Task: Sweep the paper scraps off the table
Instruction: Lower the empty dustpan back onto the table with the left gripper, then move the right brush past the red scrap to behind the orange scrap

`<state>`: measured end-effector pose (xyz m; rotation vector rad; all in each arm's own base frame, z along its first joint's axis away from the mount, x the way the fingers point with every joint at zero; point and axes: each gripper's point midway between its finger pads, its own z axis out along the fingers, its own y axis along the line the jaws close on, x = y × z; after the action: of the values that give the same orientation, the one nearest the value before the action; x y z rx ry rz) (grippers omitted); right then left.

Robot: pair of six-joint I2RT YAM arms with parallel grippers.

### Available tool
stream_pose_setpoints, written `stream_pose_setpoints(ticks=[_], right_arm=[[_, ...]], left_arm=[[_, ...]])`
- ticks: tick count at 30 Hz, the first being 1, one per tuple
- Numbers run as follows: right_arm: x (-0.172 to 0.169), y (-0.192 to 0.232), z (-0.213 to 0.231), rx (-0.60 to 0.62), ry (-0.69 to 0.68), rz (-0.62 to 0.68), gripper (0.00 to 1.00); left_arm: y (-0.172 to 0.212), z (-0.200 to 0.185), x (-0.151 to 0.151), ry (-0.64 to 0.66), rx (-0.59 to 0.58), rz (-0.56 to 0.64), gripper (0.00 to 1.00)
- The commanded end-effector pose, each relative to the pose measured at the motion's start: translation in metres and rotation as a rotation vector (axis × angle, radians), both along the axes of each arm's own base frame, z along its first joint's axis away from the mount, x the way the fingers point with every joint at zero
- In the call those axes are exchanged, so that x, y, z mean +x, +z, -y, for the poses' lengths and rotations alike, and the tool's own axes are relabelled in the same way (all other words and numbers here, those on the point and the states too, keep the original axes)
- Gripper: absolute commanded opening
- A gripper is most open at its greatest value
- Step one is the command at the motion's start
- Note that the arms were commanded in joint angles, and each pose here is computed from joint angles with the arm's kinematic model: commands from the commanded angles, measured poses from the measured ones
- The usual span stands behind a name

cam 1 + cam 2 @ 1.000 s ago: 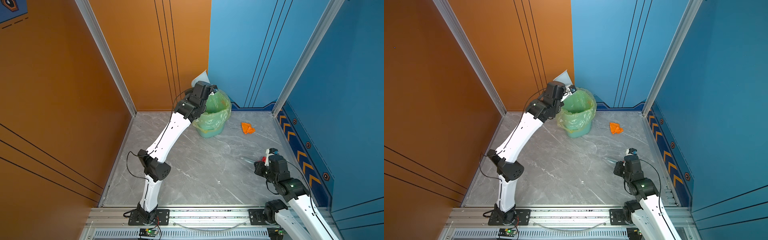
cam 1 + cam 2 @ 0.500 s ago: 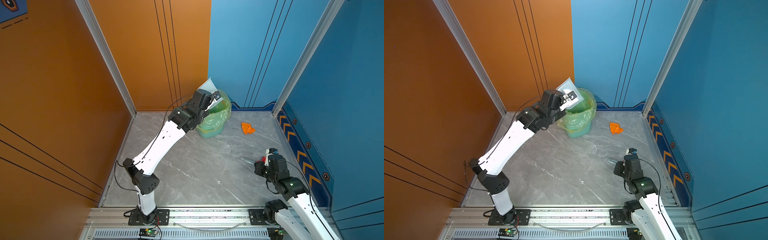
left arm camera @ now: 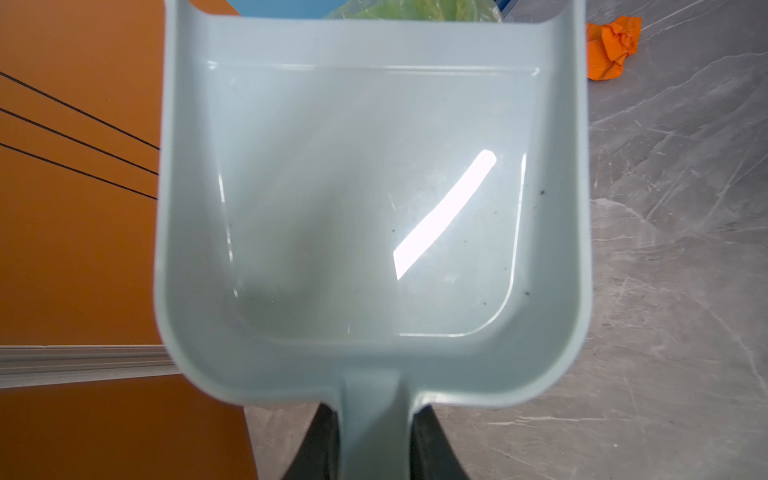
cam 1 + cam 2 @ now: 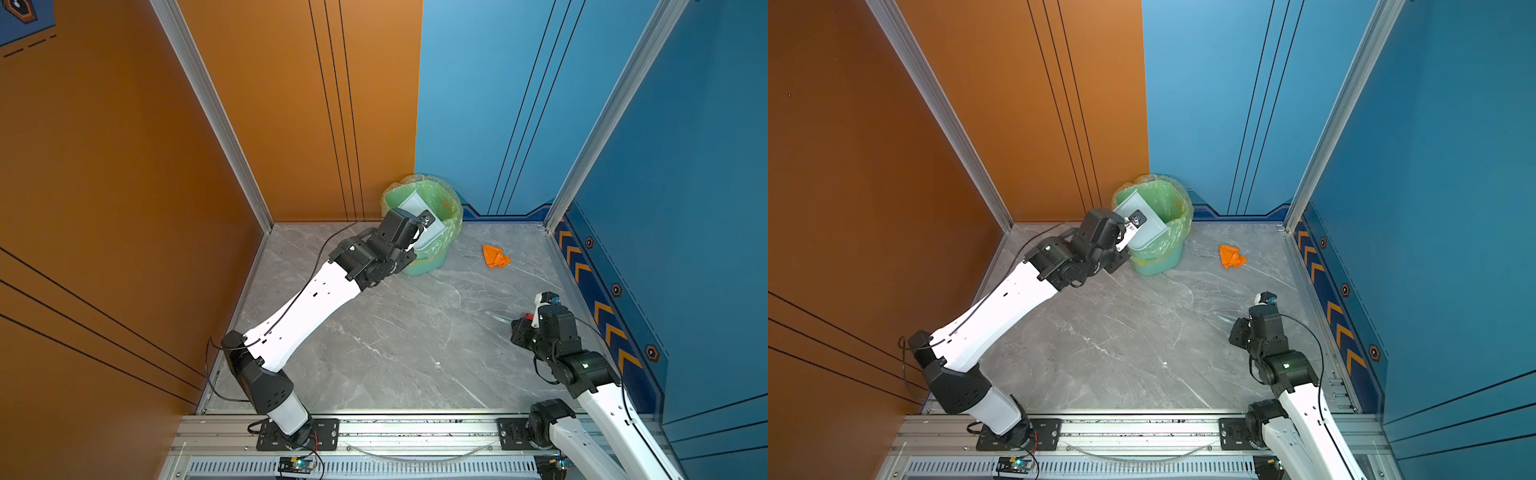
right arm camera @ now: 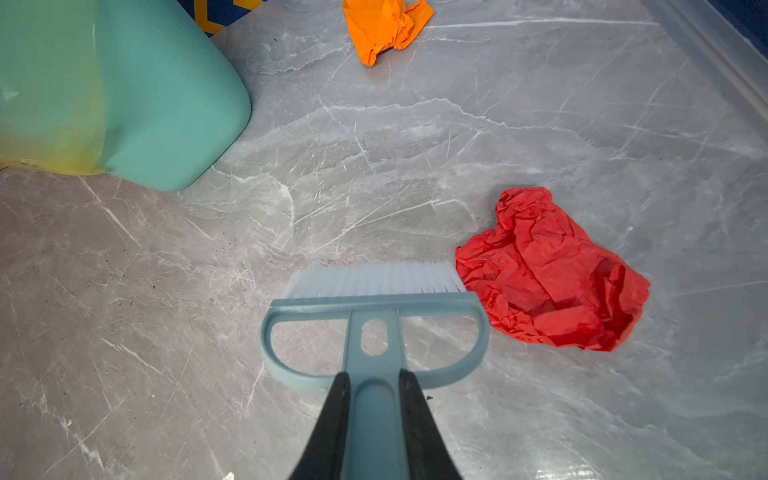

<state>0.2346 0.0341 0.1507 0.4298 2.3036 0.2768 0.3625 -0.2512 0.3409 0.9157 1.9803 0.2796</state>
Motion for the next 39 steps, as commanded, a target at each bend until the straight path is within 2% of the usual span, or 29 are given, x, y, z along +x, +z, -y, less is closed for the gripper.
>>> stream_pose_setpoints(ticks=[1, 9, 16, 27, 39], right_arm=[[0.004, 0.013, 0.007, -0.035, -0.019, 0.015, 0.0], [0.017, 0.022, 0.008, -0.056, -0.018, 0.017, 0.0], [0.033, 0.029, 0.006, -0.058, -0.02, 0.031, 0.0], [0.062, 0.046, 0.012, -0.067, -0.05, 0.062, 0.0], [0.098, 0.064, 0.036, -0.062, -0.147, 0.129, 0.0]], left_arm=[[-0.002, 0.008, -0.018, -0.013, -0.103, -0.032, 0.0], [-0.042, 0.026, -0.049, -0.065, -0.238, -0.164, 0.0], [-0.082, 0.036, -0.067, -0.061, -0.325, -0.263, 0.0], [-0.142, 0.058, -0.092, -0.073, -0.322, -0.393, 0.0], [-0.207, 0.067, -0.096, -0.022, -0.263, -0.521, 0.0]])
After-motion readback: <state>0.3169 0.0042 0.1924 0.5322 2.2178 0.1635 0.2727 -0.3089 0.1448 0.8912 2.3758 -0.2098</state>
